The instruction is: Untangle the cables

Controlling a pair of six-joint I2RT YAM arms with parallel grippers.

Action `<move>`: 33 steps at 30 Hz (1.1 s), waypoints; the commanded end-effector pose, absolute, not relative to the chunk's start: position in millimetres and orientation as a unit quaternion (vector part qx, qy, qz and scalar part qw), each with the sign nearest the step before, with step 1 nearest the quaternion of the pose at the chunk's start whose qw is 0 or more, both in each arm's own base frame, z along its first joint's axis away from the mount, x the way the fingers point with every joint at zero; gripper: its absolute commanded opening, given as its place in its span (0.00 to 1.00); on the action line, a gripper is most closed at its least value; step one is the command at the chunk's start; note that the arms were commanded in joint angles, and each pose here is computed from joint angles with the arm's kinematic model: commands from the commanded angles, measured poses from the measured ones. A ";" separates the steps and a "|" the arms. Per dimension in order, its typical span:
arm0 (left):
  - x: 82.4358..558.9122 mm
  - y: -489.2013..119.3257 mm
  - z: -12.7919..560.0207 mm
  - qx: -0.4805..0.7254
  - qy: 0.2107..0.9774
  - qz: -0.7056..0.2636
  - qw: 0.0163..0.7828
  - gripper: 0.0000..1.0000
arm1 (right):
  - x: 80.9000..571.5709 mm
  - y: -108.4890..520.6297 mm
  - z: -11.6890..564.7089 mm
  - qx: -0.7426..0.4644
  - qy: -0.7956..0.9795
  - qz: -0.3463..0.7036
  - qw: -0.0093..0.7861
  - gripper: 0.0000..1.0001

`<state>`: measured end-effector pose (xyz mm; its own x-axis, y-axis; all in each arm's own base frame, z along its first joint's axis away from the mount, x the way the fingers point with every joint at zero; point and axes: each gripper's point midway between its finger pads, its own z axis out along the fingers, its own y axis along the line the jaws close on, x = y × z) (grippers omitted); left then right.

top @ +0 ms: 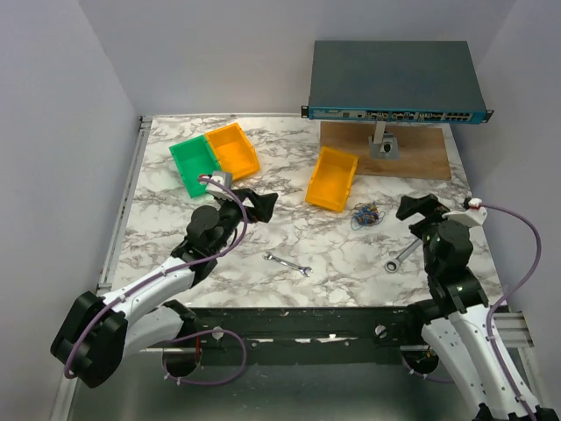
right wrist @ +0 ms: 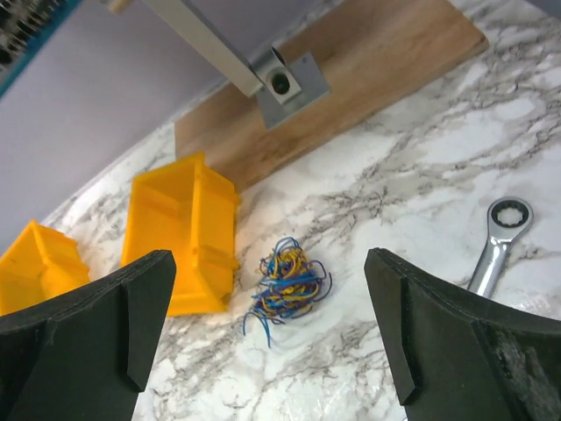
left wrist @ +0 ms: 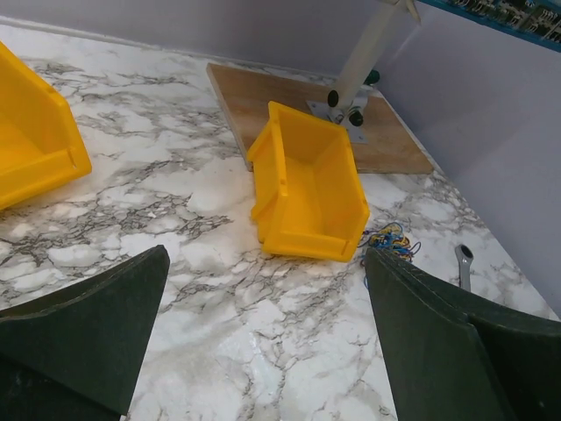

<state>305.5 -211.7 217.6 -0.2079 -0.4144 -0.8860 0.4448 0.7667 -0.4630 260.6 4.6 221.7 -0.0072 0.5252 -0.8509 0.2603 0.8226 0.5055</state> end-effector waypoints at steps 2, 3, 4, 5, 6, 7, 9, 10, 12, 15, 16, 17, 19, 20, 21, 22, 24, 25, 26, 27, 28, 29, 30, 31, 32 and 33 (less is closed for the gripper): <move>305.3 -211.4 233.1 0.012 0.681 -0.346 0.645 0.98 | 267.5 19.9 205.4 0.259 0.739 0.115 0.611 1.00; 304.9 -211.2 231.8 0.016 0.682 -0.343 0.645 0.99 | 268.7 18.6 202.9 0.267 0.743 0.110 0.603 1.00; 304.7 -211.1 230.3 0.018 0.683 -0.342 0.645 0.99 | 269.2 17.0 198.3 0.271 0.751 0.100 0.594 1.00; 304.6 -212.3 229.4 0.020 0.682 -0.344 0.645 0.99 | 270.3 15.1 194.8 0.275 0.755 0.092 0.588 1.00; 304.2 -214.6 227.9 0.026 0.682 -0.347 0.643 0.99 | 272.2 13.7 189.6 0.281 0.760 0.084 0.581 1.00; 303.4 -217.0 227.8 0.033 0.682 -0.349 0.641 0.99 | 274.5 12.6 186.9 0.284 0.763 0.077 0.576 1.00; 300.5 -221.1 228.5 0.049 0.682 -0.355 0.638 0.99 | 279.5 12.7 178.4 0.291 0.775 0.066 0.557 1.00; 298.8 -222.3 227.4 0.058 0.680 -0.356 0.638 0.99 | 281.8 14.5 172.0 0.290 0.786 0.060 0.542 1.00; 295.0 -227.4 225.8 0.071 0.671 -0.369 0.639 0.99 | 284.2 18.8 159.0 0.288 0.808 0.053 0.511 1.00; 293.6 -233.0 226.4 0.090 0.672 -0.372 0.634 0.99 | 287.4 24.9 140.3 0.287 0.829 0.050 0.478 0.99; 293.5 -233.9 225.4 0.094 0.674 -0.371 0.632 0.99 | 288.5 28.5 135.8 0.284 0.834 0.055 0.470 0.98; 293.5 -234.5 224.5 0.095 0.674 -0.372 0.632 0.99 | 289.3 33.1 131.2 0.281 0.839 0.063 0.461 0.98; 291.2 -238.9 224.0 0.102 0.667 -0.384 0.630 0.99 | 292.1 42.2 123.0 0.271 0.846 0.081 0.451 0.94; 289.1 -242.3 225.1 0.111 0.665 -0.391 0.626 0.98 | 295.4 45.3 119.0 0.266 0.846 0.087 0.453 0.92; 288.0 -244.8 226.0 0.118 0.665 -0.395 0.623 0.97 | 297.5 47.8 114.4 0.265 0.848 0.092 0.450 0.90; 286.1 -247.4 226.7 0.126 0.663 -0.399 0.620 0.96 | 300.5 51.7 109.9 0.260 0.851 0.098 0.447 0.87; 285.2 -249.4 226.8 0.135 0.661 -0.400 0.620 0.95 | 305.1 60.7 100.5 0.243 0.863 0.109 0.430 0.83; 286.1 -249.9 226.0 0.134 0.662 -0.400 0.620 0.95 | 306.1 62.4 95.2 0.243 0.868 0.108 0.420 0.83; 286.0 -251.5 225.4 0.136 0.662 -0.403 0.617 0.95 | 308.2 64.8 88.9 0.240 0.872 0.109 0.413 0.83; 285.6 -254.1 224.8 0.141 0.663 -0.407 0.613 0.95 | 309.8 65.4 81.9 0.240 0.874 0.107 0.408 0.83; 284.3 -257.0 225.4 0.149 0.663 -0.410 0.609 0.94 | 311.9 65.9 75.4 0.242 0.877 0.105 0.402 0.83; 282.7 -259.4 226.1 0.159 0.662 -0.412 0.605 0.94 | 313.8 67.4 70.8 0.245 0.878 0.105 0.396 0.83; 281.9 -260.8 227.3 0.166 0.660 -0.413 0.605 0.93 | 315.3 71.0 65.7 0.243 0.882 0.110 0.388 0.83; 281.3 -261.6 228.1 0.170 0.658 -0.414 0.605 0.93 | 316.5 73.1 60.4 0.242 0.886 0.112 0.380 0.83; 281.5 -262.3 227.4 0.169 0.658 -0.416 0.605 0.93 | 317.0 74.5 55.6 0.244 0.887 0.113 0.375 0.82; 282.0 -262.6 226.8 0.169 0.659 -0.416 0.603 0.93 | 319.3 76.6 51.8 0.244 0.887 0.118 0.374 0.81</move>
